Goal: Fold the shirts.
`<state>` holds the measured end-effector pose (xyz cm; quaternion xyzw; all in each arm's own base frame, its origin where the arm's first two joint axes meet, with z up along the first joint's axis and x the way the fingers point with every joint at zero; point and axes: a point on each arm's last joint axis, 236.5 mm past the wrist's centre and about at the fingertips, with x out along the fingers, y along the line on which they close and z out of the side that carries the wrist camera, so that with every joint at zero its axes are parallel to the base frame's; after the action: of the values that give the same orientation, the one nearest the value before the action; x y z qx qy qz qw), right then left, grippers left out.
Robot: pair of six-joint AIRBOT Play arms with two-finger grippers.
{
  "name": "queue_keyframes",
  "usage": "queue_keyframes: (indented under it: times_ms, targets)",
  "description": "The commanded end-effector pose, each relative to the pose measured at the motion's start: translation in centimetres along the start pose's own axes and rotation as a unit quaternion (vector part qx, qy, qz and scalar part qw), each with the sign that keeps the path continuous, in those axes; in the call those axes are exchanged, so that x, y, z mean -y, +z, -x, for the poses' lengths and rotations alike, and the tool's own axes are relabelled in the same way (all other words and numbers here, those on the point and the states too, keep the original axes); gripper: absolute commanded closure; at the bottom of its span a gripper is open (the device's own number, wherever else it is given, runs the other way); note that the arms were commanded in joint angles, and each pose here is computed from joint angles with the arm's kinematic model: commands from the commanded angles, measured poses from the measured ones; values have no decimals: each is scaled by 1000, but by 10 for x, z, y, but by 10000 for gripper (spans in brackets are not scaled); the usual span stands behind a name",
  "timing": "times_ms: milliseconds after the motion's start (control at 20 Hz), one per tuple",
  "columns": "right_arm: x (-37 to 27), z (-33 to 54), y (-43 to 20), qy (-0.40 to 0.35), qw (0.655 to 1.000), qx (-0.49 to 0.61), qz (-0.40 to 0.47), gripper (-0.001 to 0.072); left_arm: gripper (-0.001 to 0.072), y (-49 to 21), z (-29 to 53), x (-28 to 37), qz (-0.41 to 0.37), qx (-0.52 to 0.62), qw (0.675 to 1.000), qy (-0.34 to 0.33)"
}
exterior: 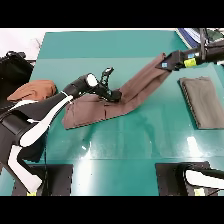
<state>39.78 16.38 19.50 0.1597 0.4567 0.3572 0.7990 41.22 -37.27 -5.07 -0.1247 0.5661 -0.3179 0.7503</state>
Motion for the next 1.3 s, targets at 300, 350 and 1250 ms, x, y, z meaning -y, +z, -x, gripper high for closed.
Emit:
queue_keyframes:
  times_ms: [300,350,1250]
  targets:
    - [-104,-26,11,58,996,16,73,692,681,55,64,-5,-14,35,999,-4]
    - [-117,-36,8,75,994,10,76,692,681,73,92,-14,-19,62,998,8]
    - [-50,-197,-72,70,986,-140,63,335,680,109,386,-58,-55,258,949,171]
